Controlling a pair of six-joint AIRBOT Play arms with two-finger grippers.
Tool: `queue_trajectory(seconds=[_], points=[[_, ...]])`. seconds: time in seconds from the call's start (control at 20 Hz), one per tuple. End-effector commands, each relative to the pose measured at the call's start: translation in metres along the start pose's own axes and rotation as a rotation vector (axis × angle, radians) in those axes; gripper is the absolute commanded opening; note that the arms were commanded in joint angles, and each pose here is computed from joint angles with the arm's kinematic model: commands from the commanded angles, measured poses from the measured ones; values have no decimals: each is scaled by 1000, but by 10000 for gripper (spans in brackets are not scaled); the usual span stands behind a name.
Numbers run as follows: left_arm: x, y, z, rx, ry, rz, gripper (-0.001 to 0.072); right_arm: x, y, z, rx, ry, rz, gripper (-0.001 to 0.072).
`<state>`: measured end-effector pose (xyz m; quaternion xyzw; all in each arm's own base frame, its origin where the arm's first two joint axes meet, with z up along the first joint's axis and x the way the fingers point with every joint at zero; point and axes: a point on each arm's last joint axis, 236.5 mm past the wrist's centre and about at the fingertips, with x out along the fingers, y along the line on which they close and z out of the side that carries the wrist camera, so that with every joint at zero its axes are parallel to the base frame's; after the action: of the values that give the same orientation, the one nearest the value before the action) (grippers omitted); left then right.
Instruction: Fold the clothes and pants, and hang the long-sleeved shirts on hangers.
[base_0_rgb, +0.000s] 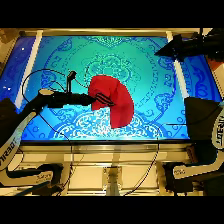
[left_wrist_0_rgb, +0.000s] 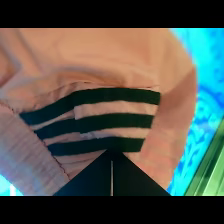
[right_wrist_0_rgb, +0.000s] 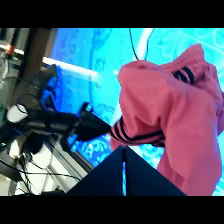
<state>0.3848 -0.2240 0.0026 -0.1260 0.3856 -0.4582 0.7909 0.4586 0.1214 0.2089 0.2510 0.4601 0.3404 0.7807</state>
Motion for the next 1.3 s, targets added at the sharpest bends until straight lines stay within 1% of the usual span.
queue_trajectory(seconds=[0.0,0.1,0.35,0.5,0.7,0.75,0.8,0.85,0.9,1.1,1.25], points=[[-6,-10,19,3,-61,-15,13,12,-26,-28,67,102,-42,6],[-9,-7,24,10,-76,8,13,35,-36,-60,133,199,-7,7],[-35,16,65,64,-211,206,12,99,-51,-168,327,461,70,7],[-38,15,69,74,-220,214,12,121,-54,-233,435,597,88,7],[-37,14,68,76,-218,213,12,126,-57,-303,569,740,92,11],[-37,14,68,80,-217,213,12,126,-58,-316,592,767,85,62],[-37,14,68,79,-217,213,13,128,-61,-327,607,778,67,303],[-37,14,68,80,-217,212,13,133,-67,-332,614,765,45,526],[-37,14,68,79,-217,212,13,140,-72,-332,612,738,21,561],[-37,13,68,80,-216,209,13,167,-91,-313,593,595,-52,561],[-37,13,68,80,-216,209,13,179,-113,-296,700,479,-145,562]])
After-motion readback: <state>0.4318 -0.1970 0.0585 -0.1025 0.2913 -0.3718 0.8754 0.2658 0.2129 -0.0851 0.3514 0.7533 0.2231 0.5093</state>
